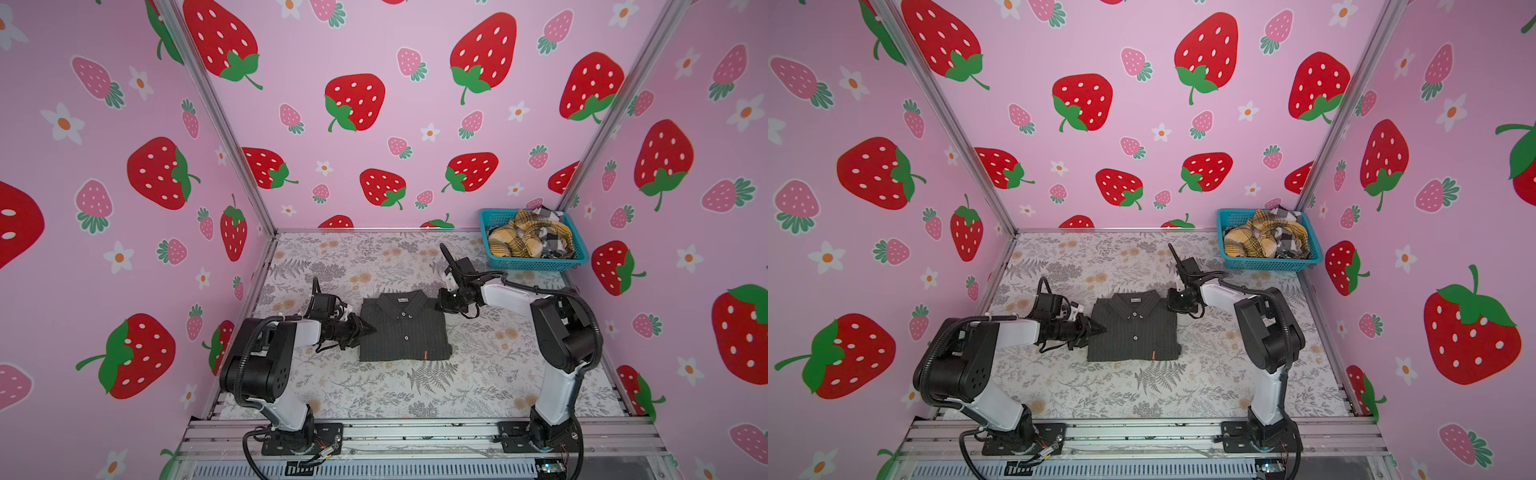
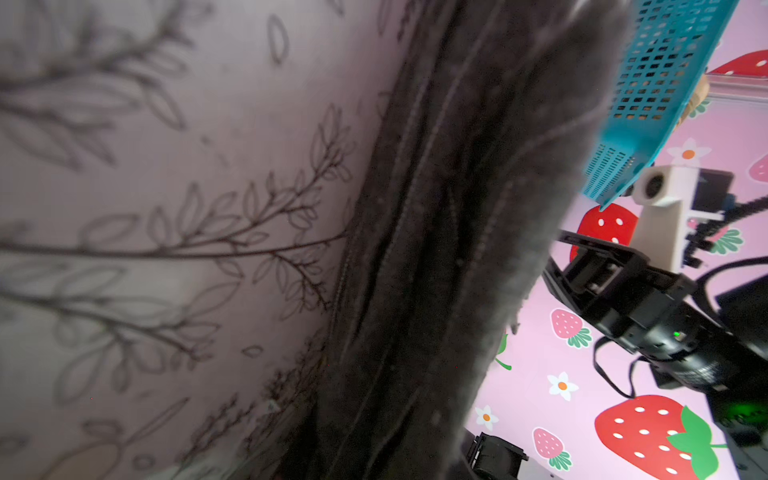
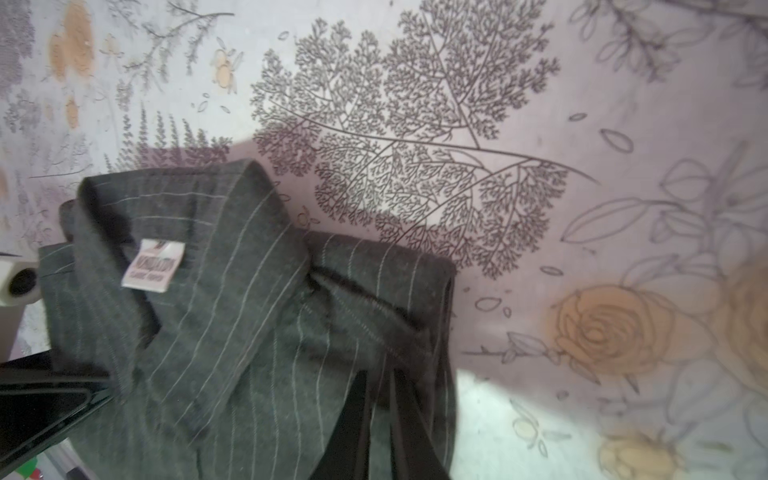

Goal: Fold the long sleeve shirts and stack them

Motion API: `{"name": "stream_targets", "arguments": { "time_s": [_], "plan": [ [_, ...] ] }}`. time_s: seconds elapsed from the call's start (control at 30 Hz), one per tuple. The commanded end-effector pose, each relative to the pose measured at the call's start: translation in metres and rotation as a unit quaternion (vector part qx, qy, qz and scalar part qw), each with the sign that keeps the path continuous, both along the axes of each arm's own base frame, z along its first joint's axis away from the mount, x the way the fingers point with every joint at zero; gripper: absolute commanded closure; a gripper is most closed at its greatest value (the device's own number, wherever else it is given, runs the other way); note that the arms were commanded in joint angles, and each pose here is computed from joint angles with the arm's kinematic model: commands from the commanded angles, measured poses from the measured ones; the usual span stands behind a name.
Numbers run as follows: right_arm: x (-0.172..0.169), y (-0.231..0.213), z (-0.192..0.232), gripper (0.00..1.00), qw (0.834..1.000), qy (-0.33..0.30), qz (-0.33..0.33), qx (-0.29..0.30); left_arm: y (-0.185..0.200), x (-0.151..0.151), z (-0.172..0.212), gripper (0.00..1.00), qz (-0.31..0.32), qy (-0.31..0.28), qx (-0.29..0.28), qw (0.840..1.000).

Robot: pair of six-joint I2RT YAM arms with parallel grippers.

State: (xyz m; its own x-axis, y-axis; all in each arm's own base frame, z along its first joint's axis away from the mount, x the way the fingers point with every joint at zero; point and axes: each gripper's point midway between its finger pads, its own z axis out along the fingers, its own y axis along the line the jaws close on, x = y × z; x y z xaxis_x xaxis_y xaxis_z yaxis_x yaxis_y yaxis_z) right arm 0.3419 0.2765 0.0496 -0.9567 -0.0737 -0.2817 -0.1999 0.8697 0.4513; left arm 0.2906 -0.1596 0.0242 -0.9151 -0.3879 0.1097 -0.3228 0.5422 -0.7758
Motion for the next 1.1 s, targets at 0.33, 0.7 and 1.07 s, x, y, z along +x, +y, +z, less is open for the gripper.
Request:
{"name": "stream_targets", "arguments": {
  "time_s": [0.33, 0.7, 1.07],
  "plan": [
    [-0.002, -0.016, 0.1, 0.83, 0.996, -0.083, -0.03, 0.021, 0.003, 0.003, -0.008, 0.93, -0.014, 0.025, 0.076, 0.997],
    [-0.006, -0.029, 0.117, 0.83, 0.994, -0.107, -0.033, 0.018, 0.084, 0.044, 0.03, 1.0, -0.023, 0.009, 0.203, 0.979],
    [-0.031, -0.038, 0.1, 0.83, 0.996, -0.091, -0.008, 0.013, 0.275, 0.11, 0.073, 1.0, 0.089, -0.008, 0.339, 0.937]
  ]
}}
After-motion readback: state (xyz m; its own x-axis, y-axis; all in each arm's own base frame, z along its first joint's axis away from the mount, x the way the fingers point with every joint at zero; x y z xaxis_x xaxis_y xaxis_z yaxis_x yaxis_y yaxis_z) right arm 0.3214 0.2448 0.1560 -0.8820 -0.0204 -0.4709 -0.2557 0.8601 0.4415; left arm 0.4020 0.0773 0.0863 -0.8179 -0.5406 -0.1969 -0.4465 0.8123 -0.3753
